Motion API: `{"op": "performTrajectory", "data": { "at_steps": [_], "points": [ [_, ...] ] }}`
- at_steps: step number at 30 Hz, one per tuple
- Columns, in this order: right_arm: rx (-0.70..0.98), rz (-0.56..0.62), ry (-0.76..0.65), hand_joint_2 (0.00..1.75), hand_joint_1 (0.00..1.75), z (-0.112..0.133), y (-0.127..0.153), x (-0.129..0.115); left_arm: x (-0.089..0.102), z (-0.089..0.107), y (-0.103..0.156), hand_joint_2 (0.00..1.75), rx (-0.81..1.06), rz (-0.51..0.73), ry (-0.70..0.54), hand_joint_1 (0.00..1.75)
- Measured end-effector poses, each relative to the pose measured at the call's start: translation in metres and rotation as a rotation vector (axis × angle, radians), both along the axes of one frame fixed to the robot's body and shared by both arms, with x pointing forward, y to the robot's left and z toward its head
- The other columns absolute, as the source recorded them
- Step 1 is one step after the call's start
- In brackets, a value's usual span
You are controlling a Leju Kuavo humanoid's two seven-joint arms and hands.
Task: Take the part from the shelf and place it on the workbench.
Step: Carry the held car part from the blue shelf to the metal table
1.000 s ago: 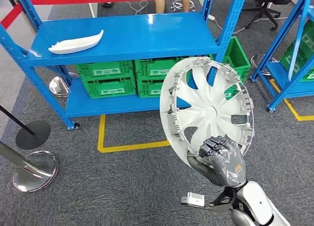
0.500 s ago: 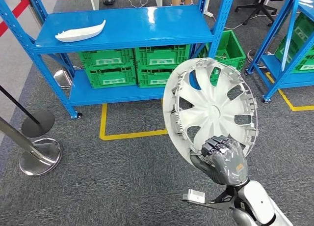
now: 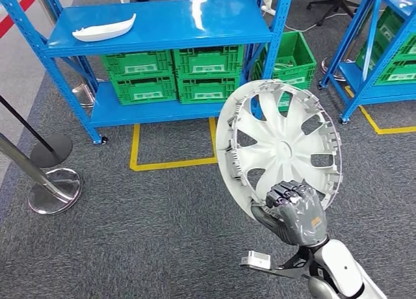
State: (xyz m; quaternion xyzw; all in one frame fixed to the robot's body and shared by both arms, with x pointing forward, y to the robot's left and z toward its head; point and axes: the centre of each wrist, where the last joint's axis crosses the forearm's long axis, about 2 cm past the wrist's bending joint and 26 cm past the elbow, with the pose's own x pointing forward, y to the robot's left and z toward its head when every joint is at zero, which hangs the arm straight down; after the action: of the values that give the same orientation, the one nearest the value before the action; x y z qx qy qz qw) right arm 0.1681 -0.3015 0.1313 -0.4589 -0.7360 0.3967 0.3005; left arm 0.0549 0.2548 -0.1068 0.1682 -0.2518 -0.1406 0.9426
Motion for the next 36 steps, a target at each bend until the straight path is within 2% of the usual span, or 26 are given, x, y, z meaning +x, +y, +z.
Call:
{"op": "performTrajectory", "data": {
  "at_steps": [13,27,36],
  "points": [
    [-0.003,-0.001,0.004,1.75,1.75,0.000,0.001,0.001,-0.004,-0.001,0.001,1.75,0.001,0.008,0.010,0.00],
    [-0.009,0.012,-0.019,1.75,1.75,0.007,0.008,0.029,-0.003,-0.001,0.006,1.75,-0.005,0.032,0.011,0.00],
    [-0.019,0.017,-0.024,1.75,1.75,0.005,0.013,0.036,-0.003,-0.001,0.008,1.75,-0.002,0.037,0.012,0.00]
  ]
}}
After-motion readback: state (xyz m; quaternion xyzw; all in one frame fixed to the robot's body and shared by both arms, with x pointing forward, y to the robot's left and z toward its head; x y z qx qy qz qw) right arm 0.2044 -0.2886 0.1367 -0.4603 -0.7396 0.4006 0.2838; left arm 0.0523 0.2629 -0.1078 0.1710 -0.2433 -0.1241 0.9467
